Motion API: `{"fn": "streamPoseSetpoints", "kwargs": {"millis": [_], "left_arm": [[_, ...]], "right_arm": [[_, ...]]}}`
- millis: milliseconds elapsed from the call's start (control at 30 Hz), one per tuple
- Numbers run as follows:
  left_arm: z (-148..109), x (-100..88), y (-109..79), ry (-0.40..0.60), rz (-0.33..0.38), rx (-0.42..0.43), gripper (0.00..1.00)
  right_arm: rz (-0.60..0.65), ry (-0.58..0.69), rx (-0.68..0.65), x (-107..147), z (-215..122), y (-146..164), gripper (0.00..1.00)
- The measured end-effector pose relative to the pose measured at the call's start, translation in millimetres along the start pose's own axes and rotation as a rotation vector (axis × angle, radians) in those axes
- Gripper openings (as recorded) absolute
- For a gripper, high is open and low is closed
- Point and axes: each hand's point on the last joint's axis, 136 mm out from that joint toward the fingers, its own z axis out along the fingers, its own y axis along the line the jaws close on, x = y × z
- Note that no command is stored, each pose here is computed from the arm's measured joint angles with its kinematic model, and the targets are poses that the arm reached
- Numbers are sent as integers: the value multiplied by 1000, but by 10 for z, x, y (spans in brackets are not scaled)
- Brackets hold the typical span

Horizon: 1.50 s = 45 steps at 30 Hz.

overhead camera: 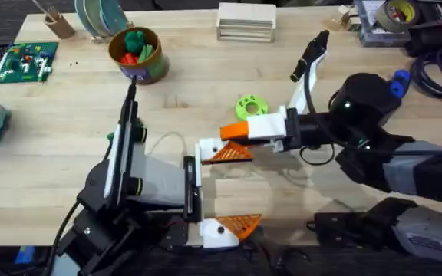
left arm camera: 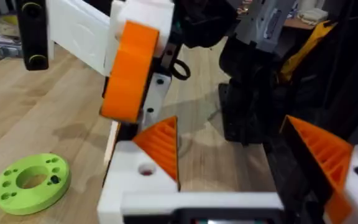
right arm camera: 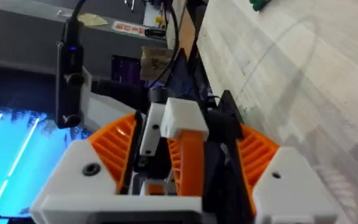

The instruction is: Pick up the gripper from the table and insert it into the empty holder that is missing its gripper. Then pick up a screw, insert it into the mounting hole, and use the screwdriver to tighten it. Finally, clean up the table by picking up the vegetable and placing it into the bucket.

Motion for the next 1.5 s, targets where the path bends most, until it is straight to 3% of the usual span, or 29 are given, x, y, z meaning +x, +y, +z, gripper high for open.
{"fn": "streamPoseSetpoints", "kwargs": {"millis": [200,367,633,767,1133,1500], "left_arm": [[0,6,-33,2,-1,19,993],[0,8,-42,3,0,25,993],[-1,7,-42,3,0,25,993],[0,8,-42,3,0,25,993],[-1,8,-42,3,0,25,993],[-1,-3,48,-1,4,-28,993]], "right_arm": [[-2,5,-8,-28,-71,-2,986],[-21,-67,16,-202,-187,-67,991],[-36,-334,133,-792,-652,-309,991],[-39,-372,209,-997,-774,-384,993],[-95,-314,498,-1278,-893,-434,993],[-246,-122,852,-954,-786,-600,993]]}}
